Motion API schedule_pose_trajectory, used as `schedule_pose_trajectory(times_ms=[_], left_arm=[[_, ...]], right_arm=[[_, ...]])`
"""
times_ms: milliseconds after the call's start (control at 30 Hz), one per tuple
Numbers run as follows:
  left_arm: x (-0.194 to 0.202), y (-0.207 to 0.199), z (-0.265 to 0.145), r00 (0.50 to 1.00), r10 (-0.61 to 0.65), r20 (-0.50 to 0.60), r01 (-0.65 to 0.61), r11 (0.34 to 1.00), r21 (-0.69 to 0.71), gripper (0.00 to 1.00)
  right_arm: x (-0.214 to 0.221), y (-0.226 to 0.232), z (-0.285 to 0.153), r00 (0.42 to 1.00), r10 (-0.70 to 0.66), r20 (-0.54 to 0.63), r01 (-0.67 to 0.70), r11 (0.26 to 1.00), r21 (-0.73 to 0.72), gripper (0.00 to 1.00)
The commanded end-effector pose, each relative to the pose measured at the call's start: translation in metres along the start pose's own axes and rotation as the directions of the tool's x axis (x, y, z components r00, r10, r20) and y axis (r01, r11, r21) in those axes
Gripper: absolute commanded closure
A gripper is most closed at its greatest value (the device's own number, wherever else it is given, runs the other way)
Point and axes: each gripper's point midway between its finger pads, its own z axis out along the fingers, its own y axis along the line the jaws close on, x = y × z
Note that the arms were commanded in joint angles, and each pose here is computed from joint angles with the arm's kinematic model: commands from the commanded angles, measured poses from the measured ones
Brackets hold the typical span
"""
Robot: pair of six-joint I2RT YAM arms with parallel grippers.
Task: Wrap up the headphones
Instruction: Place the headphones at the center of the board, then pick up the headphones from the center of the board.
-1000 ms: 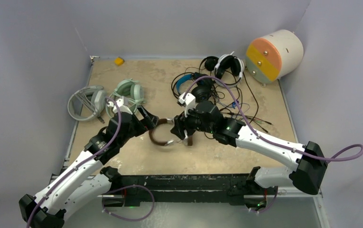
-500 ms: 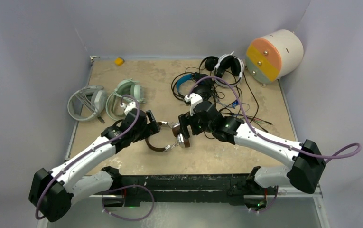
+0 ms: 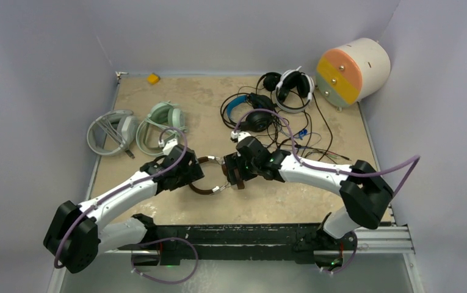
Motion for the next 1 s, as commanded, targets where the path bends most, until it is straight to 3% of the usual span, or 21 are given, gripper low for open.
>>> schedule_pose_trajectory(times_ms=[0,200,500,633,800,967], left_arm=[[0.000,-0.001,0.011,1.000,0.003,0.001,-0.003,1.000,-0.008,0.20],[0.008,0.001,0.024,1.000,0.018,-0.025,-0.018,1.000,-0.025,0.24],[0.016,0.008,0.043,0.999,0.028,-0.039,-0.031,0.998,-0.062,0.38],[0.017,0.008,0.051,0.998,0.045,-0.051,-0.050,0.995,-0.085,0.59],[0.002,0.015,0.047,0.996,0.087,-0.018,-0.088,0.982,-0.168,0.99],[-0.024,0.003,0.024,0.992,0.111,0.054,-0.103,0.985,-0.140,1.00]], right_arm=[[-0.005,0.009,0.005,0.998,0.066,0.018,-0.065,0.997,-0.031,0.18],[0.003,0.009,0.007,0.996,0.091,0.007,-0.091,0.995,-0.043,0.24],[0.003,0.006,-0.002,0.993,0.112,0.046,-0.110,0.993,-0.049,0.25],[0.000,0.005,-0.006,0.992,0.111,0.064,-0.108,0.993,-0.046,0.27],[-0.009,-0.003,-0.021,0.983,0.122,0.139,-0.120,0.993,-0.022,0.28],[-0.025,-0.020,-0.047,0.955,0.155,0.253,-0.171,0.985,0.040,0.23]])
